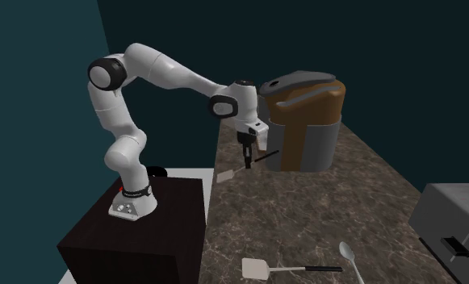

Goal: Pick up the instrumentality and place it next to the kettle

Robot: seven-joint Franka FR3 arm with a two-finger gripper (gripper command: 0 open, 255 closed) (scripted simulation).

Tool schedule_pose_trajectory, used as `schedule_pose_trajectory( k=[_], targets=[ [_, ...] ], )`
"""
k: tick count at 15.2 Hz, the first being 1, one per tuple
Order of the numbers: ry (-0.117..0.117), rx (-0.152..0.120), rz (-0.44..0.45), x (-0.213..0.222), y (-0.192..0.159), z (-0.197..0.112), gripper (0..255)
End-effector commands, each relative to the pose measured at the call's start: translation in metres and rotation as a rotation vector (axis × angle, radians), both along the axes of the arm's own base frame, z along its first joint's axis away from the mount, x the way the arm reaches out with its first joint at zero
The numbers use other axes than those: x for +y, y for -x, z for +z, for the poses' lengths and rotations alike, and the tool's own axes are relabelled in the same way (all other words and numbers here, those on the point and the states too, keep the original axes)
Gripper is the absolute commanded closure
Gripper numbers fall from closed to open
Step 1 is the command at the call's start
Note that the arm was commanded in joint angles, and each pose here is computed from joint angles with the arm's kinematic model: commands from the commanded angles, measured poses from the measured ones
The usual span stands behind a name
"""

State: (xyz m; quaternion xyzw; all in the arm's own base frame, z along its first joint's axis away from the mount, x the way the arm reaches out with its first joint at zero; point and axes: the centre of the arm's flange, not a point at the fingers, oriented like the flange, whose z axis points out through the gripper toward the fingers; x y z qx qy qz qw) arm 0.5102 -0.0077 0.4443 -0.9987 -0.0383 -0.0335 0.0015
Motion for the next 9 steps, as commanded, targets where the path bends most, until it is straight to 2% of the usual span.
schedule_pose_trajectory(
  k=[1,9],
  targets=[
    [0.000,0.001,0.000,0.001,0.000,0.010,255],
    [0.000,0.001,0.000,0.001,0.000,0.053,255]
  ],
)
